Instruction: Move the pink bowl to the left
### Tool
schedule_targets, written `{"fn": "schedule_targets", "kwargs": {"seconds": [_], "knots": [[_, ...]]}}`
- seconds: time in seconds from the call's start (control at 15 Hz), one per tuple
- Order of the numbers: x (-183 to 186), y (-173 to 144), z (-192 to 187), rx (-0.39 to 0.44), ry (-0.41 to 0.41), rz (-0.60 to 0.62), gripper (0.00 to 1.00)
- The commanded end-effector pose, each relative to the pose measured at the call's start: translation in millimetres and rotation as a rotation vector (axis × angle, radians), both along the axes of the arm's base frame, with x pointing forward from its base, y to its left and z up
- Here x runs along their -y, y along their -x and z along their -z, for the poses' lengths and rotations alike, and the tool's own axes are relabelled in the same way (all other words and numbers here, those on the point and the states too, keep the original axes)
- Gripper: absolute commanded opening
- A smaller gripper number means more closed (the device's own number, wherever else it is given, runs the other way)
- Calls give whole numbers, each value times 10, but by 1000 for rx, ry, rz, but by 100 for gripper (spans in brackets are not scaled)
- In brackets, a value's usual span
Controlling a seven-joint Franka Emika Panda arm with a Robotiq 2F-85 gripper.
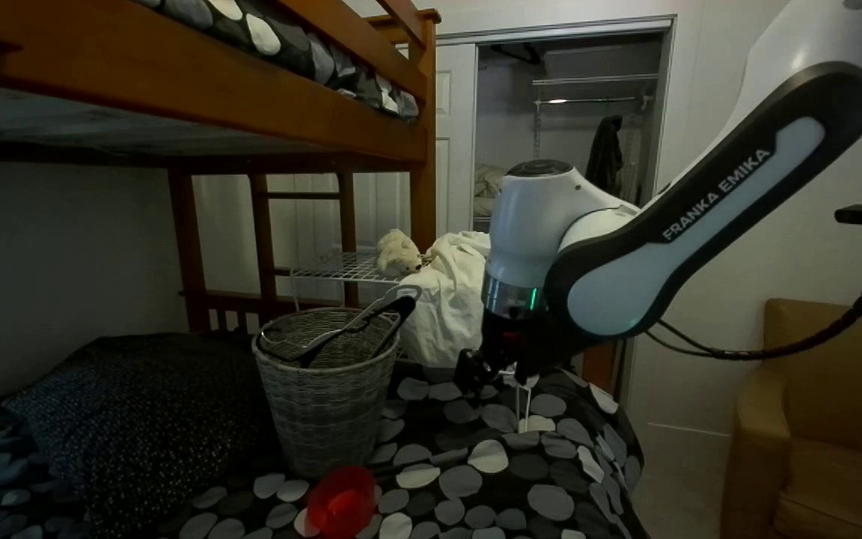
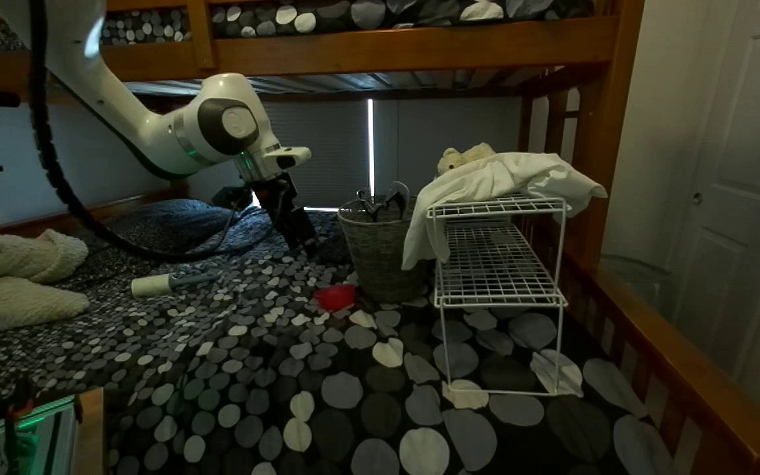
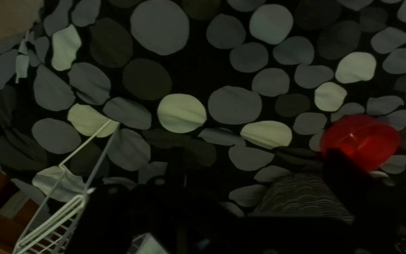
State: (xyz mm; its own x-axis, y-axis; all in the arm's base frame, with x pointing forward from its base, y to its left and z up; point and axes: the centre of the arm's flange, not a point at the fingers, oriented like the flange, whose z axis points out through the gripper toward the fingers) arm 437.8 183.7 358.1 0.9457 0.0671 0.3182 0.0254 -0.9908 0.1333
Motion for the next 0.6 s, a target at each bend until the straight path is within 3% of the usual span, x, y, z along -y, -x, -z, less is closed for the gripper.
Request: {"fn": "schedule_targets", "kwargs": {"seconds": [0.0,0.27,0.47,0.53], "knots": [[-654,-323,560,69,-6,68,100],[-908,-651,701,121,58,129,100],[-1154,-785,961,66,102,92,100],[-816,-526,604,111,87,106,100]]}}
